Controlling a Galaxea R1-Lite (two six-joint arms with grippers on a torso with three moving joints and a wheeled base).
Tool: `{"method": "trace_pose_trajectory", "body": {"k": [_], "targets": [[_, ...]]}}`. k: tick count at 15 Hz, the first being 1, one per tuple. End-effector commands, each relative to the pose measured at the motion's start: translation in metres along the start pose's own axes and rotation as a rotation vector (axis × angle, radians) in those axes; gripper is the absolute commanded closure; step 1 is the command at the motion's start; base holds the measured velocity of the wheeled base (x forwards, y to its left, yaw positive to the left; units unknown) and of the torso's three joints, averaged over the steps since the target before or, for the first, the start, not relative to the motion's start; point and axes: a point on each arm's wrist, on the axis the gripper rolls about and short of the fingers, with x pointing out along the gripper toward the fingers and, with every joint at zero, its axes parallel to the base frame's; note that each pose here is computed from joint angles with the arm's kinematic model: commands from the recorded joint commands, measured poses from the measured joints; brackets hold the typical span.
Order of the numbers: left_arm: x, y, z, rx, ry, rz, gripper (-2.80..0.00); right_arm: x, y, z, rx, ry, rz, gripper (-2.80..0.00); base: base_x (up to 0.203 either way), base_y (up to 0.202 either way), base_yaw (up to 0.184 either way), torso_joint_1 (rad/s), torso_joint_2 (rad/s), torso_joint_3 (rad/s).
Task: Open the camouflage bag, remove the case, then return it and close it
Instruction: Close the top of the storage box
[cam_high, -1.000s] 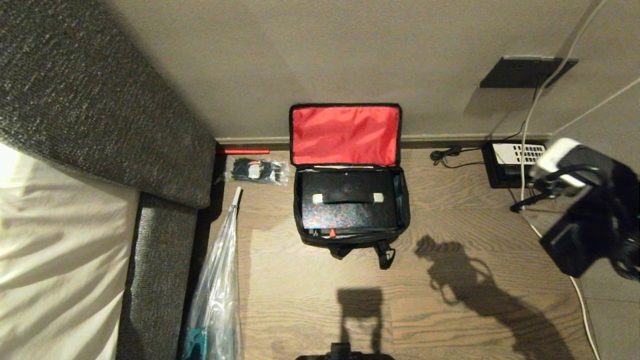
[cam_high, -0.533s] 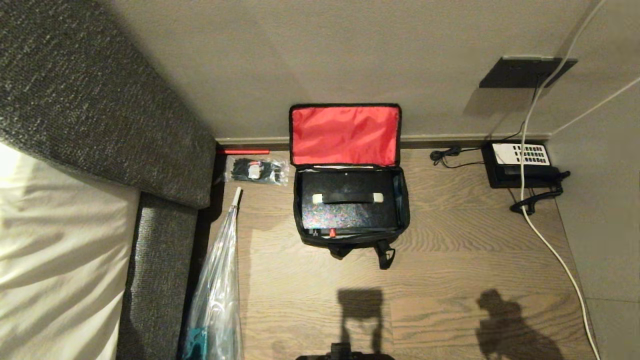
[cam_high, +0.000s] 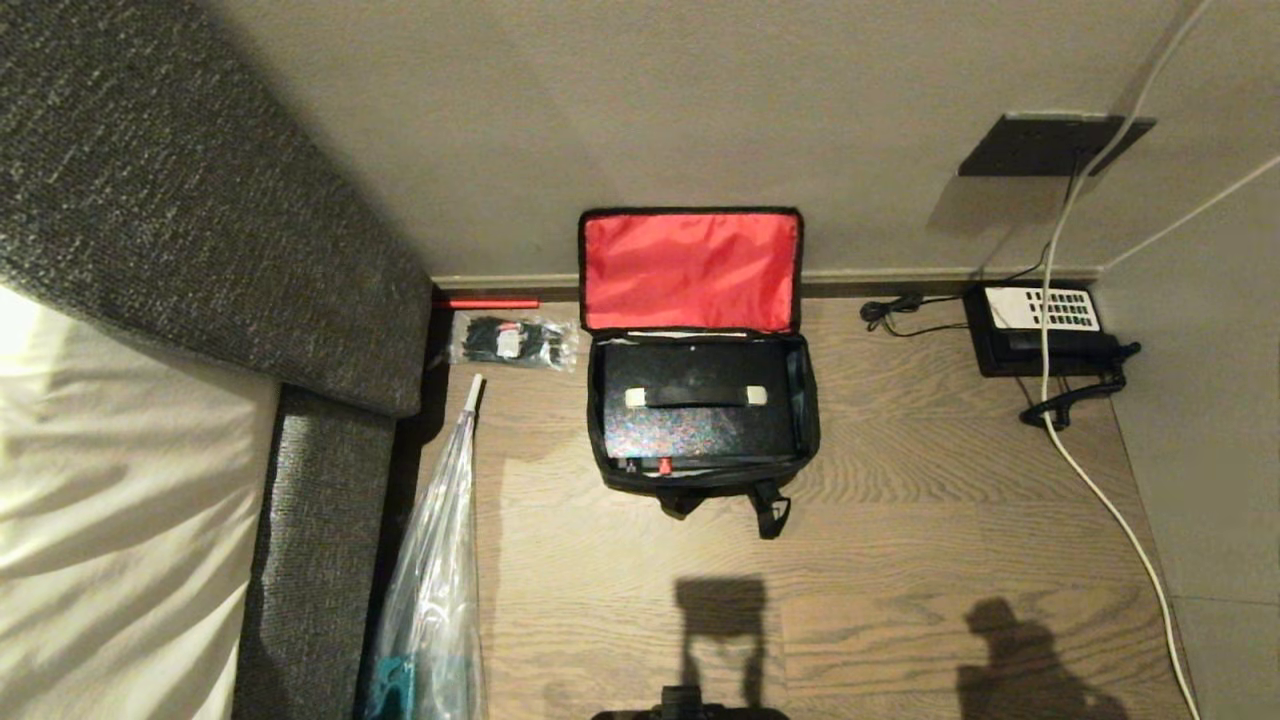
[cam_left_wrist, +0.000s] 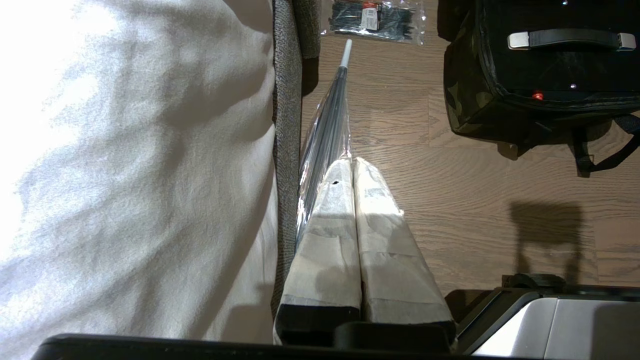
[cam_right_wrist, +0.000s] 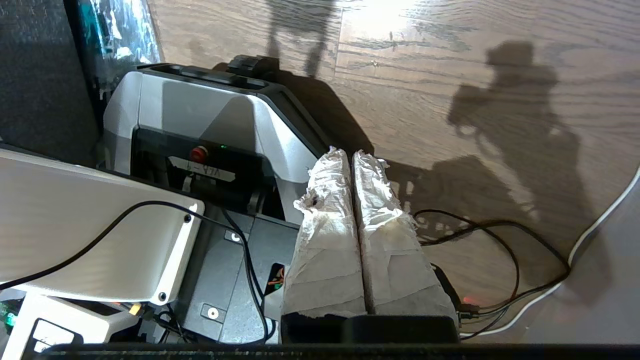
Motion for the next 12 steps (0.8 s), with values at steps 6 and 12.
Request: {"method": "trace_pose_trajectory", "body": {"k": [6,12], "targets": [[0.0001,0.0000,-0.0008,-0.011,0.001,0.001,0.00,0.0016,-0.0025,-0.0101,-0.003,0.018,-0.007,0.00,0.000,0.000,0.000,0.000,0.00,0.000],[0.0000,0.0000,-0.0001,-0.034,-0.004,0.001,0.00,0.0034,-0.0028,-0.0119,-0.007,0.026,-0.007,0.00,0.119,0.000,0.000,0.001,0.00,0.000]]}}
